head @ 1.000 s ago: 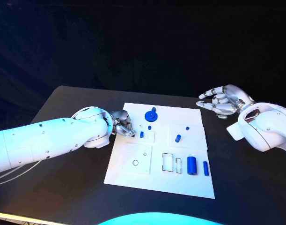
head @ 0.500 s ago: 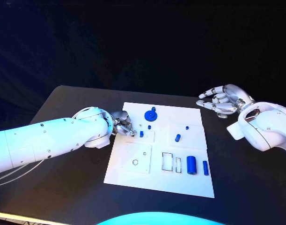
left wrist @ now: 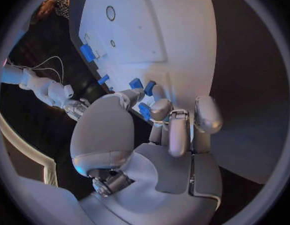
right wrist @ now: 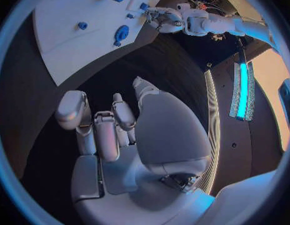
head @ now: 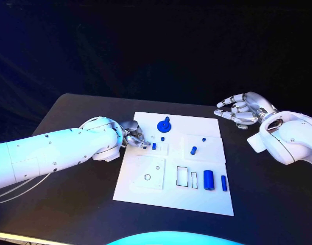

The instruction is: Assemble the parts on the task board

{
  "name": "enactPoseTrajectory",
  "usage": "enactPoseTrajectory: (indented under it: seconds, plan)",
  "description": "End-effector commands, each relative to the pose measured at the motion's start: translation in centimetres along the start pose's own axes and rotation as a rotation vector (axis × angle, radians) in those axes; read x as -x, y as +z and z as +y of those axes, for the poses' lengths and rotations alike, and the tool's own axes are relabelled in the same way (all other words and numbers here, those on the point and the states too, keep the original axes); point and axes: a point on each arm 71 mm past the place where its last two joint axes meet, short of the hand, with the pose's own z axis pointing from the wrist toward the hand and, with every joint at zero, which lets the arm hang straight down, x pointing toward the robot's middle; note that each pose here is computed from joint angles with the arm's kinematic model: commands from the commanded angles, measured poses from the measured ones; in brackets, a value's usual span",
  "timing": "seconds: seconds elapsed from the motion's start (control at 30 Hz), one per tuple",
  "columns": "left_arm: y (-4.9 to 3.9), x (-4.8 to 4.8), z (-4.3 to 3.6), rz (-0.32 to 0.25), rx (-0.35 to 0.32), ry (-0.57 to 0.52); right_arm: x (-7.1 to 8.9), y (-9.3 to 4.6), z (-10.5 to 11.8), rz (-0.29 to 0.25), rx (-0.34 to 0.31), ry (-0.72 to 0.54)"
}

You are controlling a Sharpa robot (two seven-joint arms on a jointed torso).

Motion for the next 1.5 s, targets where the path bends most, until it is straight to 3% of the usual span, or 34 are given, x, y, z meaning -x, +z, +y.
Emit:
enactPoseTrajectory:
  seconds: [0.03, 0.67, 1.0, 1.23, 1.43, 1.5]
  plan:
    - [0.14, -0.12, 0.21, 0.009, 0.017, -0.023, -0.1, 0.0, 0.1, 0.009, 0.016, -0.005]
    - [0.26, 0.07, 0.81, 0.008, 0.039, -0.044, 0.0, 0.0, 0.0, 0.006, 0.014, -0.005]
    - [-0.08, 0.93, 0.86, -0.005, 0.041, -0.169, 0.0, 0.1, 0.0, 0.006, 0.012, -0.006]
    - [-0.33, 1.84, 0.28, -0.024, 0.005, -0.267, 0.0, 0.1, -0.1, 0.007, 0.010, -0.006]
    - [-0.62, 2.76, -0.89, -0.083, -0.112, -0.311, 0.0, 0.1, -0.1, 0.004, 0.010, -0.005]
    - [-0.71, 2.95, -1.72, -0.110, -0.182, -0.281, 0.0, 0.1, -0.1, 0.001, 0.010, -0.005]
